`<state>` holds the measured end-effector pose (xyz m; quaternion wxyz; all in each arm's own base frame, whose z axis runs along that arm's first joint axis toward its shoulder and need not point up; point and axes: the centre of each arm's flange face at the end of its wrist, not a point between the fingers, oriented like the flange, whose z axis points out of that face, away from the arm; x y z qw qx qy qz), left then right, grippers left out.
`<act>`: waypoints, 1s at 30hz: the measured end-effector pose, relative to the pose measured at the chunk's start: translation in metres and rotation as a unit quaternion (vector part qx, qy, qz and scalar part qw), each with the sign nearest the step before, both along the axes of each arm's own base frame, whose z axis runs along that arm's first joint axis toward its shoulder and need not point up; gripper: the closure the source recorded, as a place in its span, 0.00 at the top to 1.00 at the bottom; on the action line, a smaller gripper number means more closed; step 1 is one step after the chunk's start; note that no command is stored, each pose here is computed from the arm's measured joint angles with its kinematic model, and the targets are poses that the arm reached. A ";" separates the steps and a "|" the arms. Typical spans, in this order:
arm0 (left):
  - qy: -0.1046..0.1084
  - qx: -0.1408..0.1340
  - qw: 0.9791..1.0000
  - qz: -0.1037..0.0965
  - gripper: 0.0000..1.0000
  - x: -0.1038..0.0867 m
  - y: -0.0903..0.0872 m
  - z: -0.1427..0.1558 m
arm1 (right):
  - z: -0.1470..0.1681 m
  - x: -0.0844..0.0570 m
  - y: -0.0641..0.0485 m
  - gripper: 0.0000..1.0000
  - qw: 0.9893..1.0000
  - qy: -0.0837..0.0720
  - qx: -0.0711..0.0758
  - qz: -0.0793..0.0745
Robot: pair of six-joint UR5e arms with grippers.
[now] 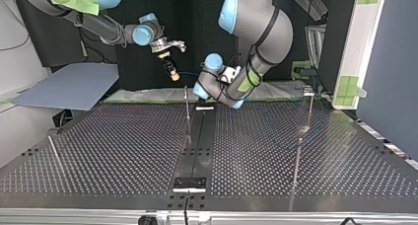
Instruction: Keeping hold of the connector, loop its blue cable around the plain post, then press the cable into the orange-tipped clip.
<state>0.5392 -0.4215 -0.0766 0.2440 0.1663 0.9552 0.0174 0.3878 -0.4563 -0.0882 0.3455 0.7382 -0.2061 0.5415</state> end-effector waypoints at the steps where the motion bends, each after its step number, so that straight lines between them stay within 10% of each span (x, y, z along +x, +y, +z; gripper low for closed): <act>1: -0.003 0.000 1.000 0.003 0.01 0.000 0.000 0.001 | 0.000 0.000 0.000 0.00 1.000 0.000 0.000 0.000; 12: -0.041 -0.028 0.998 0.025 0.01 0.002 -0.001 0.028 | 0.000 -0.004 -0.005 0.00 1.000 -0.001 0.004 -0.008; 30: -0.120 -0.055 0.990 0.043 0.01 -0.007 -0.001 0.076 | 0.002 -0.019 -0.023 0.00 0.999 -0.017 0.020 -0.036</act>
